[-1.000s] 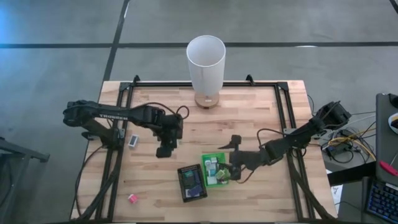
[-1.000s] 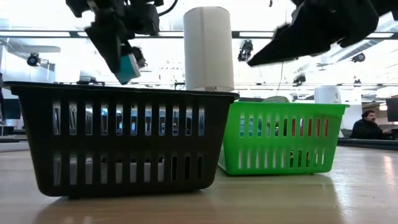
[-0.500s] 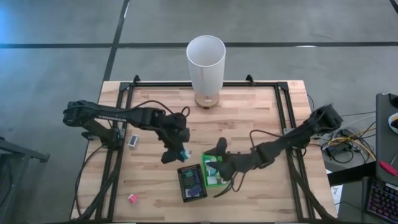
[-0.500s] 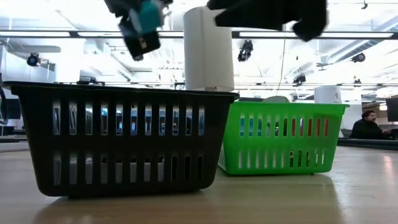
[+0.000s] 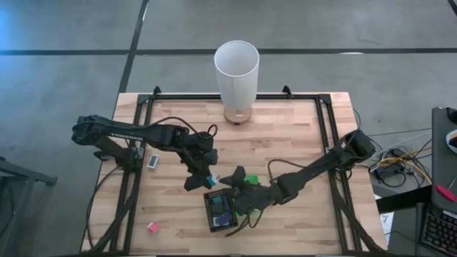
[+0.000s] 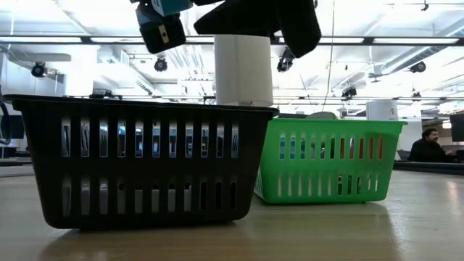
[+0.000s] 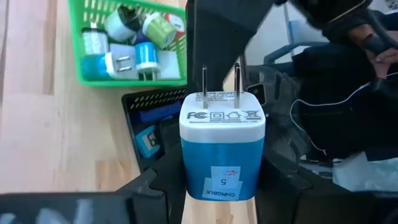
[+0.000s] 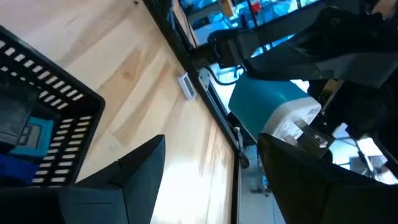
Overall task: Pick & Place Office items
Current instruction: Put the blue charger adapter into the green bin
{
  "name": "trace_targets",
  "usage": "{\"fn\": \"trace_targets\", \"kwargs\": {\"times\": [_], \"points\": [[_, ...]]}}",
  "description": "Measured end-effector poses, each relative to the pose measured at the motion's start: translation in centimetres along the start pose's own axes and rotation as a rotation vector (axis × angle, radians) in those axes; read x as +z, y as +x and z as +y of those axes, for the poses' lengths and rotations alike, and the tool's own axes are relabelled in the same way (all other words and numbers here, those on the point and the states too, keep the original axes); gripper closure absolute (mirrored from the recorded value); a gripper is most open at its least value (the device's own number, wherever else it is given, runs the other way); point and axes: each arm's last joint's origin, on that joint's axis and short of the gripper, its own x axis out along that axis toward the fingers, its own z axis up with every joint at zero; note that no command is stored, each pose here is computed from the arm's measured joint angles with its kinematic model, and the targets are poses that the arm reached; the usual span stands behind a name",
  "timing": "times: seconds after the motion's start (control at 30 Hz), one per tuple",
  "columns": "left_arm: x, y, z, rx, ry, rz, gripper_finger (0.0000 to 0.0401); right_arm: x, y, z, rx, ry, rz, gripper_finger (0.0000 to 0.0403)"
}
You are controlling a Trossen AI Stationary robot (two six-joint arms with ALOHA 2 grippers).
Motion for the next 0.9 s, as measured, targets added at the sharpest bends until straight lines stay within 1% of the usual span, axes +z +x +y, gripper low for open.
{"fn": "trace_targets", "kwargs": {"times": [0.1,0.13,0.2,0.57,0.9], "points": [[-0.3,0.1,0.0,0.007,-0.010,0.023,0.0254,-0.1,-0.1,-0.6,-0.035,0.046,0.018,0.0147],[-0.3,0.1,0.0,-0.001,-0.008,0.025,0.0254,-0.1,-0.2,-0.8,-0.060,0.056,0.037,0.0147],[-0.3,0.1,-0.1,-0.005,-0.002,0.030,0.0254,-0.2,-0.3,-1.0,-0.073,0.061,0.049,0.0146],[-0.4,0.1,-0.1,0.001,-0.002,0.037,0.0254,0.1,-0.4,-1.2,-0.042,0.064,-0.002,0.0146],[0.0,0.2,-0.2,-0.028,0.019,0.003,0.0254,1.2,-0.5,-1.9,0.008,0.094,-0.103,0.0145]]}}
